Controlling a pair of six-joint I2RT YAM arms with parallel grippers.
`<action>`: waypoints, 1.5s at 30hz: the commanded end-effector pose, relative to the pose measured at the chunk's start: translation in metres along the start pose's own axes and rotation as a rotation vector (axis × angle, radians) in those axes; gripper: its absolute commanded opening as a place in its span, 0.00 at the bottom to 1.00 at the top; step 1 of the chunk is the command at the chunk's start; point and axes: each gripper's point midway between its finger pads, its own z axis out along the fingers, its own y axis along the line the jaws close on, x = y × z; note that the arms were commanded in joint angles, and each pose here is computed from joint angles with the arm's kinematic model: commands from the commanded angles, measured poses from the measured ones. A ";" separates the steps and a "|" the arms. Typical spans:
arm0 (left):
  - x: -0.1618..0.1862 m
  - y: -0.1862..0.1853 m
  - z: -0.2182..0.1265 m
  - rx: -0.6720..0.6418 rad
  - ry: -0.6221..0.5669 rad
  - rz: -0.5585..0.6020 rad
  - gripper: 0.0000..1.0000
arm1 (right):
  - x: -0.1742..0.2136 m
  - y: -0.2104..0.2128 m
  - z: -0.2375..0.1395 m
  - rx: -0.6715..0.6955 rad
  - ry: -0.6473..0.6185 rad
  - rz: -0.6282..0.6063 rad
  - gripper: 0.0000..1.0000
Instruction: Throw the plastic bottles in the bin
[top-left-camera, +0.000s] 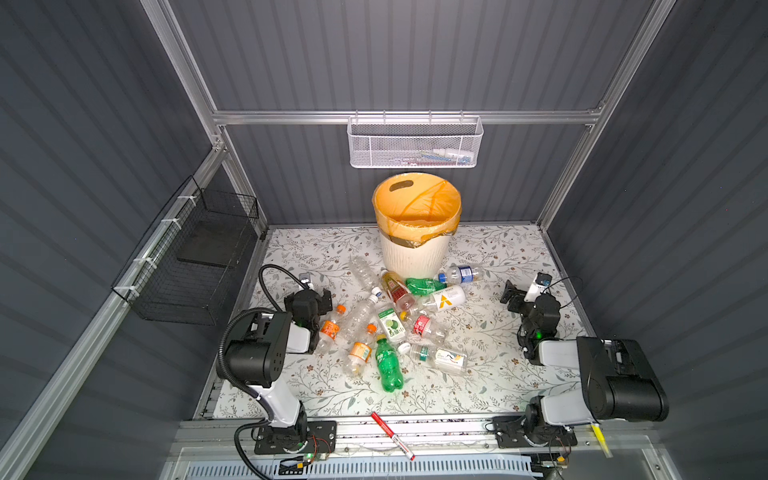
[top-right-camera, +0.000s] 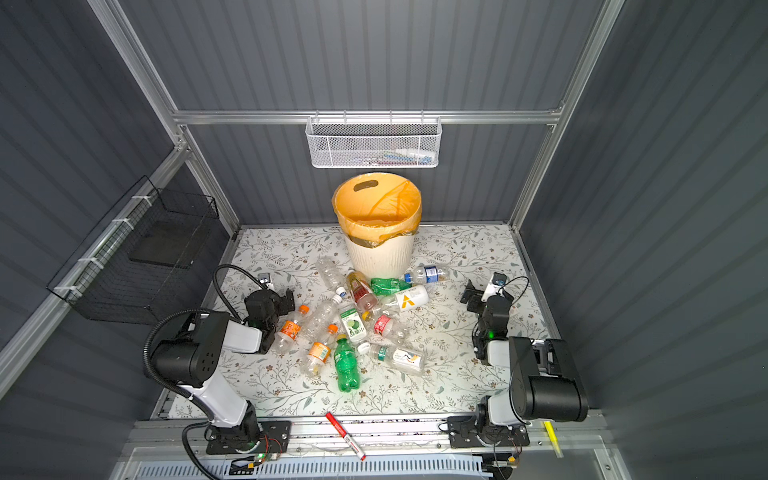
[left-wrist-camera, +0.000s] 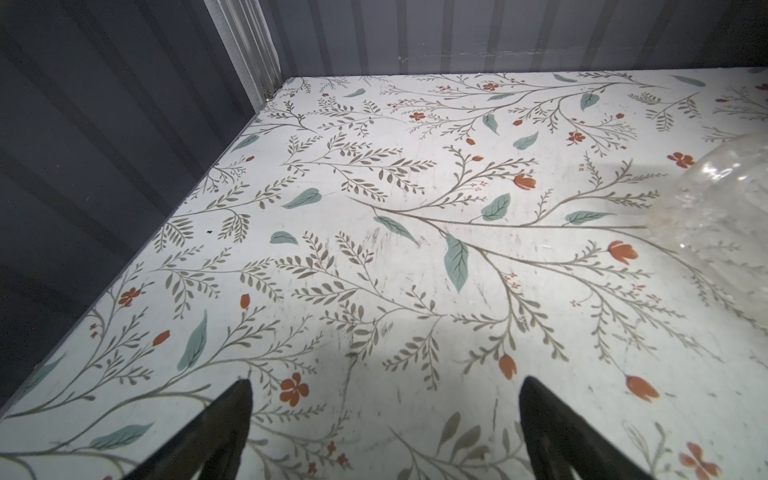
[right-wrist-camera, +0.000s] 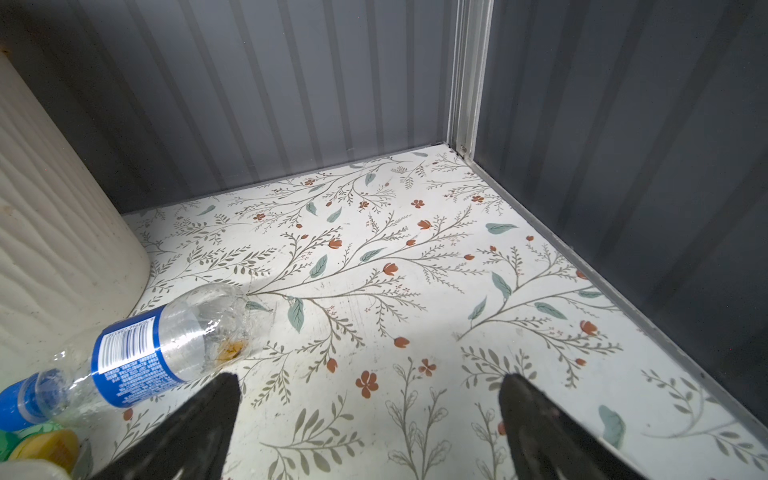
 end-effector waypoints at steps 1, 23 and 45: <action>-0.007 0.001 0.002 0.004 -0.018 0.004 1.00 | -0.002 0.002 0.003 -0.006 -0.003 -0.009 0.99; -0.113 0.013 -0.080 0.024 0.185 -0.151 0.91 | -0.018 0.117 -0.077 -0.395 0.598 -0.010 0.80; -0.079 -0.031 -0.128 0.338 0.352 -0.154 0.95 | 0.082 0.214 -0.213 -0.780 1.090 -0.461 0.88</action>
